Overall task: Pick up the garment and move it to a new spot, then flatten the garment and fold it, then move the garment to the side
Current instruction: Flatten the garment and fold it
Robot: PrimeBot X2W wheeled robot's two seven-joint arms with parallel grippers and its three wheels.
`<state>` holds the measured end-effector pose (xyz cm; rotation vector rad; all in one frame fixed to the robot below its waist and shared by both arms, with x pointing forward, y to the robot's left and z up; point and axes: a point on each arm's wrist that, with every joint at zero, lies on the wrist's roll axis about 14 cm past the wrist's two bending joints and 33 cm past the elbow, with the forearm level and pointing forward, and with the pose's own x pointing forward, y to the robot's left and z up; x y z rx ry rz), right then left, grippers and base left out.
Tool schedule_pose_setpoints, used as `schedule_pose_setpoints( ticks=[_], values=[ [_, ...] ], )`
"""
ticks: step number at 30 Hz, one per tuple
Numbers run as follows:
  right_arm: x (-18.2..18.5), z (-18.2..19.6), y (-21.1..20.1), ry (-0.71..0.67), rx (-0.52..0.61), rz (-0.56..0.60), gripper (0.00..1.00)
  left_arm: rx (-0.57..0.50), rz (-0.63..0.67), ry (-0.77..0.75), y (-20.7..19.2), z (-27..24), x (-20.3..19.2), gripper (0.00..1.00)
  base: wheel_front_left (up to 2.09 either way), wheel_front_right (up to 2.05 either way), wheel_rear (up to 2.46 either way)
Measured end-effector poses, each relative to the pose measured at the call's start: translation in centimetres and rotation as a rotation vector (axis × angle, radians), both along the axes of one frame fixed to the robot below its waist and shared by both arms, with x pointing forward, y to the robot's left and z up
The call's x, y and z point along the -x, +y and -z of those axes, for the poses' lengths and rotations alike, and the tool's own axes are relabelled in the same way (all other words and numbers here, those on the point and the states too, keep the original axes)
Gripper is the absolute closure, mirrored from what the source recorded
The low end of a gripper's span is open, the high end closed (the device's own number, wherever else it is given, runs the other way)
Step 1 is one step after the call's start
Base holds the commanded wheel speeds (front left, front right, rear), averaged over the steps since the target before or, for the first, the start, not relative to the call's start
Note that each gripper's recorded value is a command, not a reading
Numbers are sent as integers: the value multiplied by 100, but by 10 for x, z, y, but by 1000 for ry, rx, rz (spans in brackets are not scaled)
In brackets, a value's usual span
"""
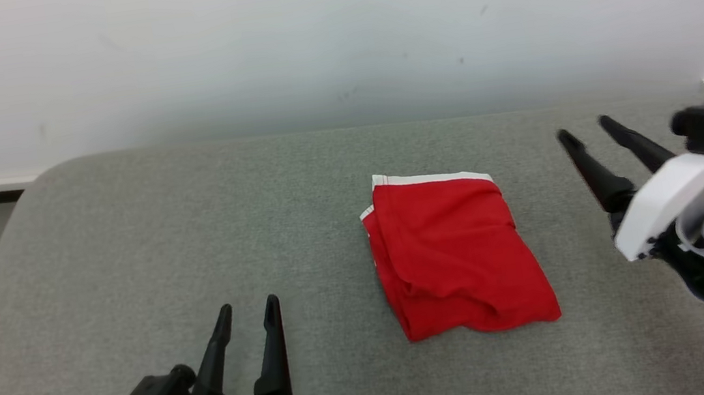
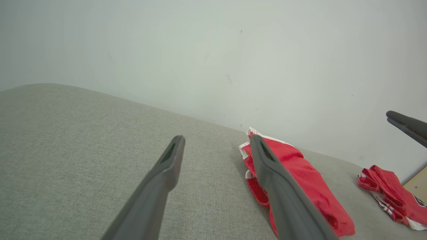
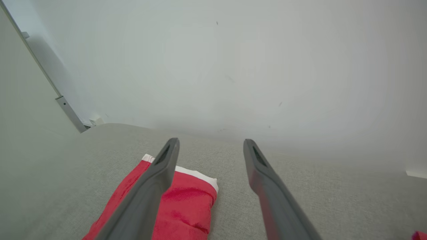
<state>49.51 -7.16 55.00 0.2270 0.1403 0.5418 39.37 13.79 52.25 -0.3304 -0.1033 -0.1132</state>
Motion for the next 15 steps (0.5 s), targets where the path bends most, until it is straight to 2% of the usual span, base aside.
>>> schedule_pose_setpoints(
  ticks=[2, 6, 12, 15],
  values=[
    [-3, -4, -22, -14, -10, 63, 0, 1, 11, -10, -4, -3, 1, 0, 0, 0, 0],
    [-10, -36, -68, -124, -77, 195, 0, -15, 6, -52, -3, -16, -1, 0, 0, 0, 0],
    [28, -19, -102, -190, -96, 303, 0, -61, -26, -71, 5, -20, -2, 0, 0, 0, 0],
    [52, -9, -102, -207, -101, 326, 0, -76, -37, -76, 9, -21, -4, 0, 0, 0, 0]
  ],
)
